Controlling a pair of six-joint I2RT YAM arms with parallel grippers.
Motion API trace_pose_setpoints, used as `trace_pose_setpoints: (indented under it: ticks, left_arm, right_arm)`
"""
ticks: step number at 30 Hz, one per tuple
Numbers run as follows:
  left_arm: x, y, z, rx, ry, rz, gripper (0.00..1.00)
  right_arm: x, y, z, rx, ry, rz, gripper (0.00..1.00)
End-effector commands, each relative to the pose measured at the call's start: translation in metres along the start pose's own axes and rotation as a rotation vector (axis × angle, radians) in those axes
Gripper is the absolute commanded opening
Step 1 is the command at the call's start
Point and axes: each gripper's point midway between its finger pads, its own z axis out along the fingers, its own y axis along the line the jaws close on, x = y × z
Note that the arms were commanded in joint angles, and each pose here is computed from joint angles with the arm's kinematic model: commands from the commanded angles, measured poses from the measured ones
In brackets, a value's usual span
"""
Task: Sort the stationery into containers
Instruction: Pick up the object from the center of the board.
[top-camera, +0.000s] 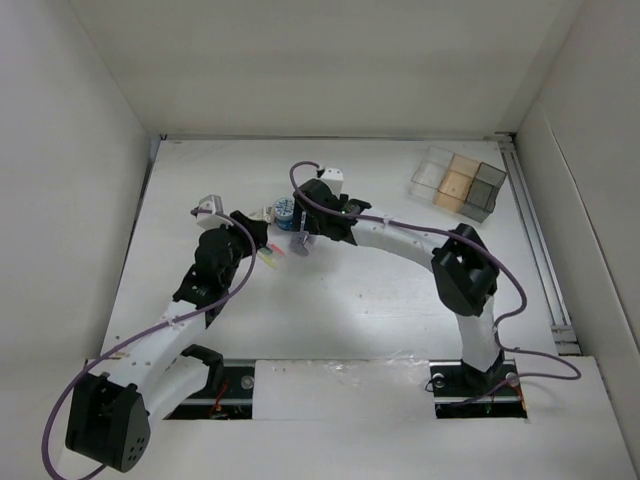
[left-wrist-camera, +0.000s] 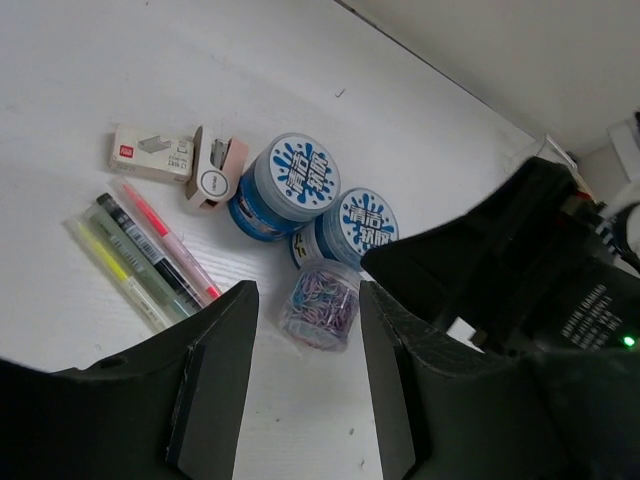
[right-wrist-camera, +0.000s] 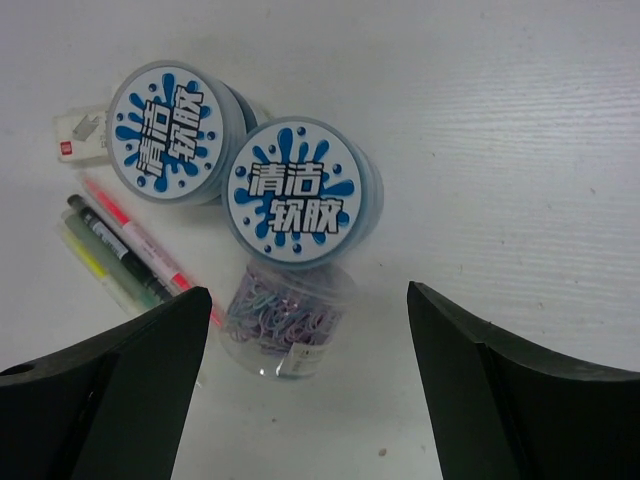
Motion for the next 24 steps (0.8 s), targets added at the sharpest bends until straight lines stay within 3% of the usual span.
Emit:
trace_pose_setpoints:
  ticks: [1, 11, 16, 24]
  left_arm:
    - [-0.014, -0.017, 0.000, 0.050, -0.025, -0.015, 0.42]
    - [-0.023, -0.024, -0.008, 0.092, -0.061, -0.033, 0.43]
    - [-0.021, -0.023, -0.009, 0.088, -0.056, -0.032, 0.50]
    - [-0.028, -0.026, -0.017, 0.114, -0.088, -0.048, 0.51]
  right_arm:
    - [-0.014, 0.004, 0.002, 0.046, -0.023, -0.068, 0.86]
    - [-0.014, 0.009, 0.033, 0.084, -0.023, -0.117, 0.90]
    - [-0.020, 0.006, 0.042, 0.101, -0.046, -0.124, 0.90]
    - [-0.028, 0.001, 0.058, 0.107, -0.043, -0.112, 0.81]
